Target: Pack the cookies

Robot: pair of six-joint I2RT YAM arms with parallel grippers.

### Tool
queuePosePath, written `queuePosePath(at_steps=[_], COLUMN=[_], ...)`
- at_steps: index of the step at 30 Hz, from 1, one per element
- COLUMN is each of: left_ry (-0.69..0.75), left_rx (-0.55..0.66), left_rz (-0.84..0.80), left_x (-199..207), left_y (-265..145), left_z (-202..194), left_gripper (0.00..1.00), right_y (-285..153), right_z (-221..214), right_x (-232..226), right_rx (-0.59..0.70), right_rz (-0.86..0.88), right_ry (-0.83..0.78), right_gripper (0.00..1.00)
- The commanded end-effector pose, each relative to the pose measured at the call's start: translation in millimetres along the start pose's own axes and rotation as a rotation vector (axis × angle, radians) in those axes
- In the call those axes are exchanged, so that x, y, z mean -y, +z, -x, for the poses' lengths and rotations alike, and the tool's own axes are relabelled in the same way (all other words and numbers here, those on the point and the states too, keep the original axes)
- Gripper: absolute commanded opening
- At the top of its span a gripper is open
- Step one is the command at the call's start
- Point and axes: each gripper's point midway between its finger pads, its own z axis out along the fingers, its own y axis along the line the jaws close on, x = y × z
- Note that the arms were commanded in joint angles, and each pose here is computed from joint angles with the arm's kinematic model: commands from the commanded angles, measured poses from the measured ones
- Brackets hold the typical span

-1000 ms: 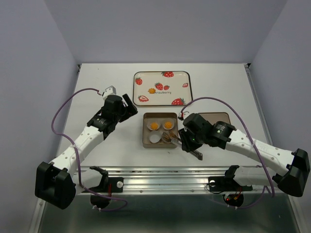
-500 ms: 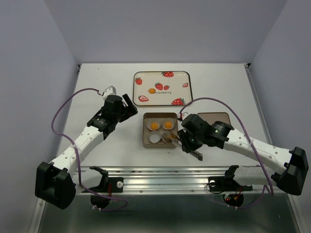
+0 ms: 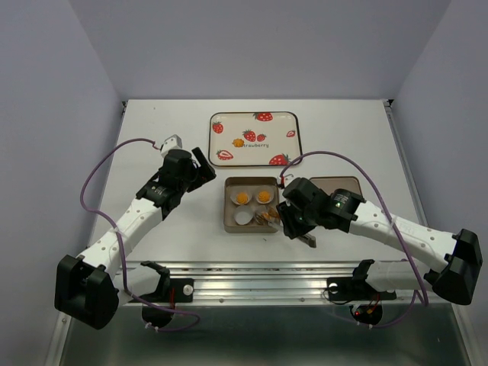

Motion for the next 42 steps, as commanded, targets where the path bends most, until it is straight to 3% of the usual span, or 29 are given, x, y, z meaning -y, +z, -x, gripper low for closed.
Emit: queuePosePath(at_steps=[1,35,42], left_ry=[0.012,0.010,0.006], left_rx=[0.046,0.061,0.072], left_rz=[-0.025,-0.038,-0.028], left_x=[6.3,7.8,6.5], left_y=[-7.2,-11.6,-13.7], left_z=[11.9,15.0,18.2], left_gripper=[0.99,0.99,0.99], right_y=[-12.2,-32.6,-54.8], right_z=[21.2,53.7,80.6], right_x=[-5.7,-6.0,-21.0], right_rx=[0.074,0.189,0.305], right_rz=[0.009,-0.006,0.075], right_ry=[-0.009,-0.010,-0.022], right_gripper=[0.47,0.50,0.46])
